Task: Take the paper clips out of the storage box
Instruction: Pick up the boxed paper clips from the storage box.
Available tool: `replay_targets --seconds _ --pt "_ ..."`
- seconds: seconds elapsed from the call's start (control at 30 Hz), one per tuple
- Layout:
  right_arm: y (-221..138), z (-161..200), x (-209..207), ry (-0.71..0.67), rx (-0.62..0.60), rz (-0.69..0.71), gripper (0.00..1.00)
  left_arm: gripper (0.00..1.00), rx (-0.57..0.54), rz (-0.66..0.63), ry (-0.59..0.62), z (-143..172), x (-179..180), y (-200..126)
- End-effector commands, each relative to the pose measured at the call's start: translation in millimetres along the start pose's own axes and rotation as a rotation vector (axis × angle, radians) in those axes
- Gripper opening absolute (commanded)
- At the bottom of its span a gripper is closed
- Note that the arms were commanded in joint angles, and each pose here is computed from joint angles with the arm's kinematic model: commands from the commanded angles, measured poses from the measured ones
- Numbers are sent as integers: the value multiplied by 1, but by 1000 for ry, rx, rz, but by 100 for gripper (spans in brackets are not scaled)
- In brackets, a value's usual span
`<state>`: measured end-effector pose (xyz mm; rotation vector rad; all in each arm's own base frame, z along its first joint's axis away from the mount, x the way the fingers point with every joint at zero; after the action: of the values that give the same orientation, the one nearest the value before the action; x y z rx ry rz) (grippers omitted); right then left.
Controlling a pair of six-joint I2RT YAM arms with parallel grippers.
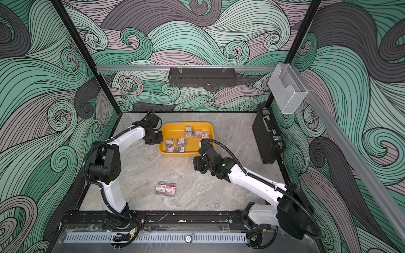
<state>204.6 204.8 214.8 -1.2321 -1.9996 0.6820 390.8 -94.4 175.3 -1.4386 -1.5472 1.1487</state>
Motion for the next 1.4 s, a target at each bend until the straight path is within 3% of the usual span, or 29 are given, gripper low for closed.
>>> replay_targets --seconds 0.0,0.27,0.87,1.2,1.37 --pt "-2 -5 -2 -12 -3 17 71 26 20 -11 20 -1 2 -1" --pt "3 -8 -1 -17 7 20 70 15 38 -2 51 4 3 -3" --pt "5 -10 1 -21 13 14 71 10 36 -72 134 4 12 -9" --pt "8 -10 1 -21 20 16 71 35 -5 26 120 1 -3 -32" --pt "9 -10 1 -20 20 13 71 42 -45 39 116 2 -15 -50"
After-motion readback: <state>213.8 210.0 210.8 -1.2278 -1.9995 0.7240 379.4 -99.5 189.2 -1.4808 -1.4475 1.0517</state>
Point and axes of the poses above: each gripper's point midway between its finger pads, its own y axis out along the fingers, its own x axis along the line the jaws close on, z = x × y, the point moved 10 cm from there along -y, back along the fingers, and after that the axes turned 1 degree about y, right-handed, at the moved point
